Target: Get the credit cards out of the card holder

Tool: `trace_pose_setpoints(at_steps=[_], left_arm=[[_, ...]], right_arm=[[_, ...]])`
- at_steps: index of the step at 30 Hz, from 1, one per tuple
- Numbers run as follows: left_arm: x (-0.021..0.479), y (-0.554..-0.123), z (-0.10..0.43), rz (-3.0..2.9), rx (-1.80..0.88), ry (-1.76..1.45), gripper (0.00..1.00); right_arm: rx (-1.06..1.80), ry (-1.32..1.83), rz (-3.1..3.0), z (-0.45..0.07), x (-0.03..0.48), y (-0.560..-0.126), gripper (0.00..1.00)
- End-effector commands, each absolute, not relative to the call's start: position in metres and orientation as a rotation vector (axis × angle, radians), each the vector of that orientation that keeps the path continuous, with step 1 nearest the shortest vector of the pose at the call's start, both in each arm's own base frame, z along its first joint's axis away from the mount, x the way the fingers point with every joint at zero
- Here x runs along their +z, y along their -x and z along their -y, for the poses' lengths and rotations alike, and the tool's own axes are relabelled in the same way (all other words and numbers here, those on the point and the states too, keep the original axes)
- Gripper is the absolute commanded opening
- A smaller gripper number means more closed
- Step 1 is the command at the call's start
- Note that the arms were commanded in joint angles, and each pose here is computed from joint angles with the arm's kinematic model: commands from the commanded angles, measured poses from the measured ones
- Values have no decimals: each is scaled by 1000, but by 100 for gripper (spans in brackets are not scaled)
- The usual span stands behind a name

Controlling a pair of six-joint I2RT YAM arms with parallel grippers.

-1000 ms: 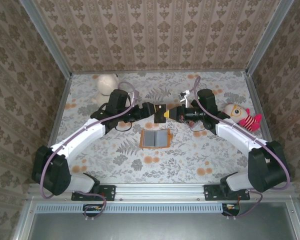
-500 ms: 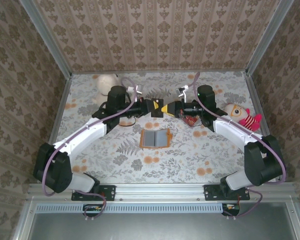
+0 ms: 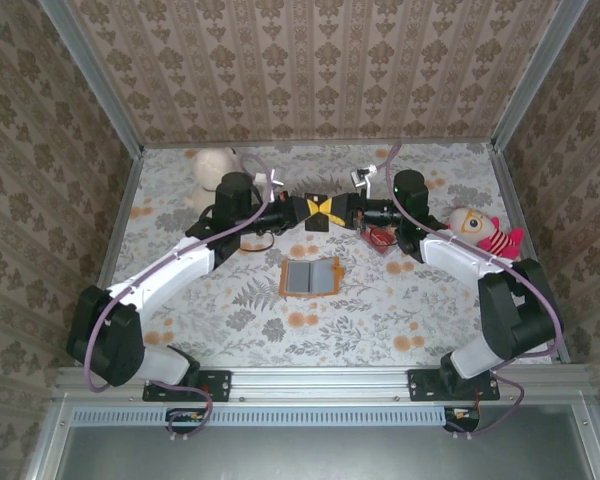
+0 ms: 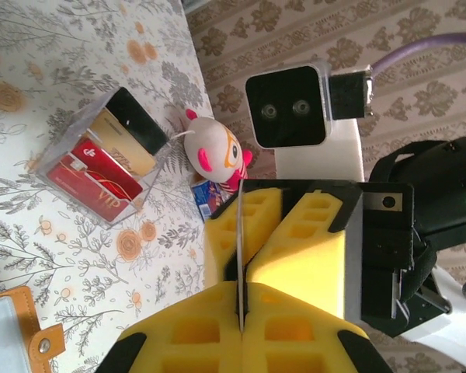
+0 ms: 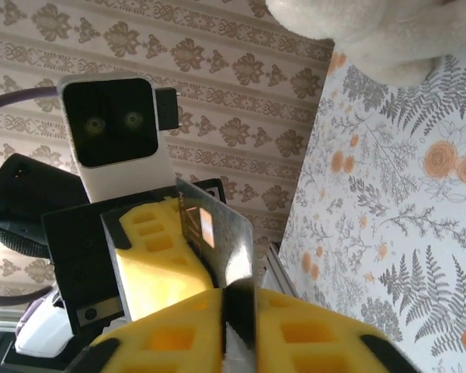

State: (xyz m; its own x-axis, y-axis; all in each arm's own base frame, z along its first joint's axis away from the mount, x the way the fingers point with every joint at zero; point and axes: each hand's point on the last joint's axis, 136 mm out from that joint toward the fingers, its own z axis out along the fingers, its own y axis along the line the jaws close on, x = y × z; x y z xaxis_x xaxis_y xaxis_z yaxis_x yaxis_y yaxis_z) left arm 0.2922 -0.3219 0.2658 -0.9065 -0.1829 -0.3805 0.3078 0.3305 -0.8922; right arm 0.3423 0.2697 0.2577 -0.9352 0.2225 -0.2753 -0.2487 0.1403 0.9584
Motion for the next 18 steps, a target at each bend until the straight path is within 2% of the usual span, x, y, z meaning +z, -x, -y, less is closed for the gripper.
trace_pose_setpoints(at_steps=[1,4,5,6,12,18], left_arm=[[268,-286,319,-2185,-1617,-97,2],[253,-293,306,-2243,-1540,-1,31],[247,-294,301,-2266,-1504,21,49],[240,-296,295,-2287,-1459,36,58],[198,-300,253,-2433,-1168,119,81],[160,-298,209,-2544,-885,129,96]], right_arm=[[1867,34,-1991,-271,272,-348,3],[1779,31,-2027,-264,265,-355,0],[1720,22,-2062,-259,258,-358,0],[1645,18,-2100,-254,252,-361,0],[1112,128,-2247,-211,232,-385,0],[761,229,-2253,-169,238,-417,0]])
